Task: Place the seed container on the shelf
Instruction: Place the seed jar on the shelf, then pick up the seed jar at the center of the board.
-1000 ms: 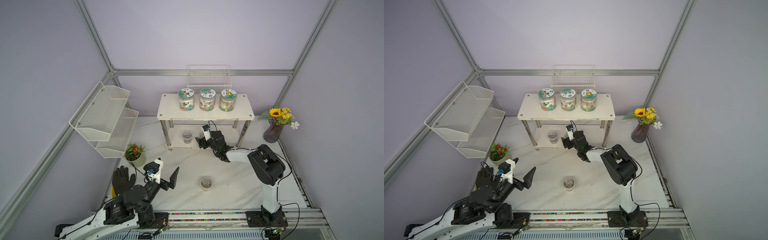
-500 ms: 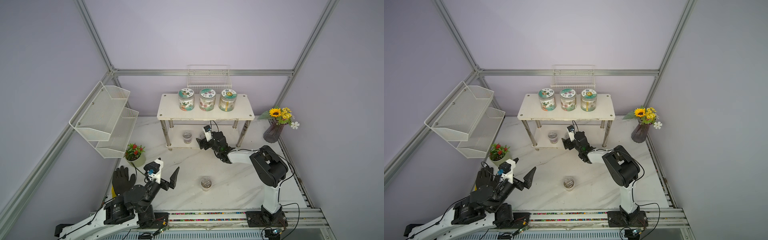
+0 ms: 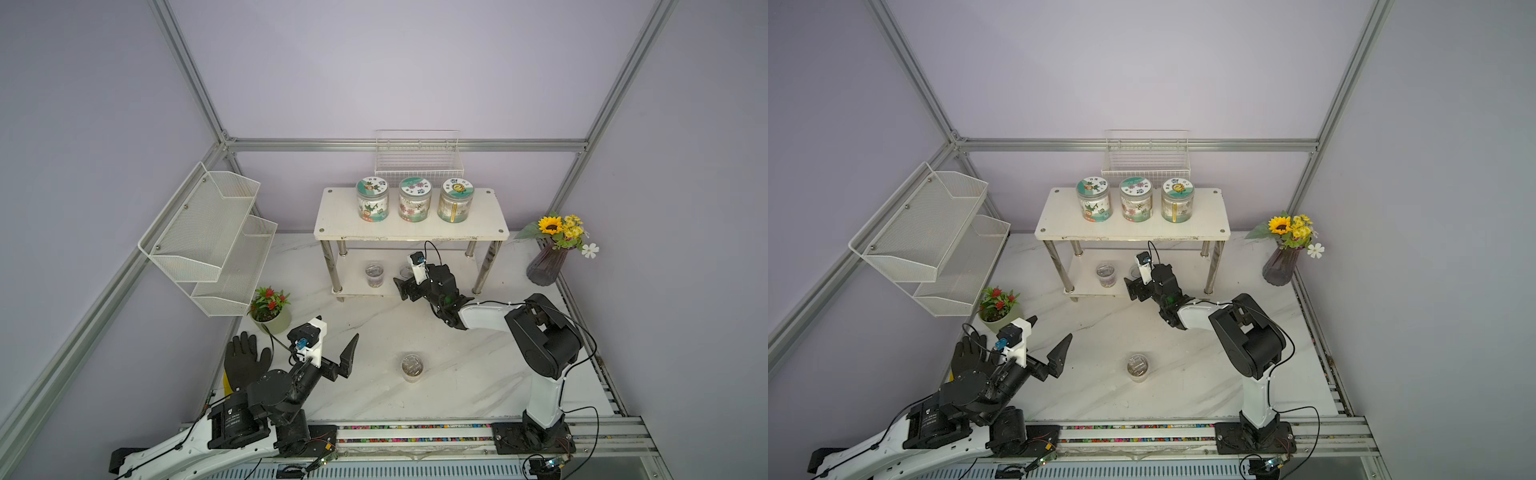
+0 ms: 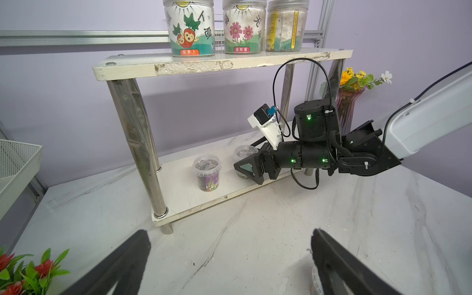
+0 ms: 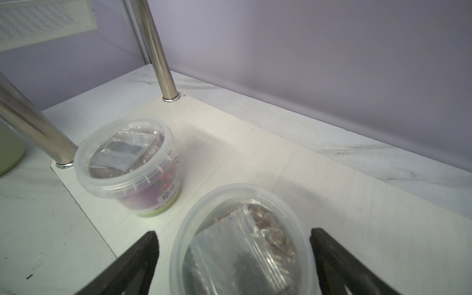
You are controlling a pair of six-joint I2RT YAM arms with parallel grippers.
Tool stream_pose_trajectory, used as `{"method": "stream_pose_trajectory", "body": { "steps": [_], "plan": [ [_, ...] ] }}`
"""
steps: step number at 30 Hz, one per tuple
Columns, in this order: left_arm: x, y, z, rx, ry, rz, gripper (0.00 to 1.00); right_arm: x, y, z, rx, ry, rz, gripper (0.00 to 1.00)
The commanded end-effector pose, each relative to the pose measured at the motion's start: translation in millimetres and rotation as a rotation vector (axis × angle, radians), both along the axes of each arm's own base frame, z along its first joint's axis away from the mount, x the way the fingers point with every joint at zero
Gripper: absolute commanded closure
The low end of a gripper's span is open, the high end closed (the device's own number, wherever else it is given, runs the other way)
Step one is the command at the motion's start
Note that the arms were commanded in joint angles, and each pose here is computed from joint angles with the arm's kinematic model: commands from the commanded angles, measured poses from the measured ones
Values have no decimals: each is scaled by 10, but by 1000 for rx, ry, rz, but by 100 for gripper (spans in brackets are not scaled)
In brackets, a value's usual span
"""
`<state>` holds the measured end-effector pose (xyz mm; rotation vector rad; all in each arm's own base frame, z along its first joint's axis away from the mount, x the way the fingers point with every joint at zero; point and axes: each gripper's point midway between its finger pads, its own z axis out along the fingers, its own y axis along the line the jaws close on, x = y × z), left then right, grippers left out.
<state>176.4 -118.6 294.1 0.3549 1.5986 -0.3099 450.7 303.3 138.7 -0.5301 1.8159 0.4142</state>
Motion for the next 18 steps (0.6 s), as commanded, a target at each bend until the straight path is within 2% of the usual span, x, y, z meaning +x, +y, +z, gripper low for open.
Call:
{"method": "stream_pose_trajectory", "body": {
  "steps": [1,18],
  "plan": [
    [-1,27,118,-6,-18,4,0,-6,-77,189,38,-37,-17,4],
    [-1,23,121,-4,-20,2,0,-175,-189,145,47,-20,-20,3]
  ]
}}
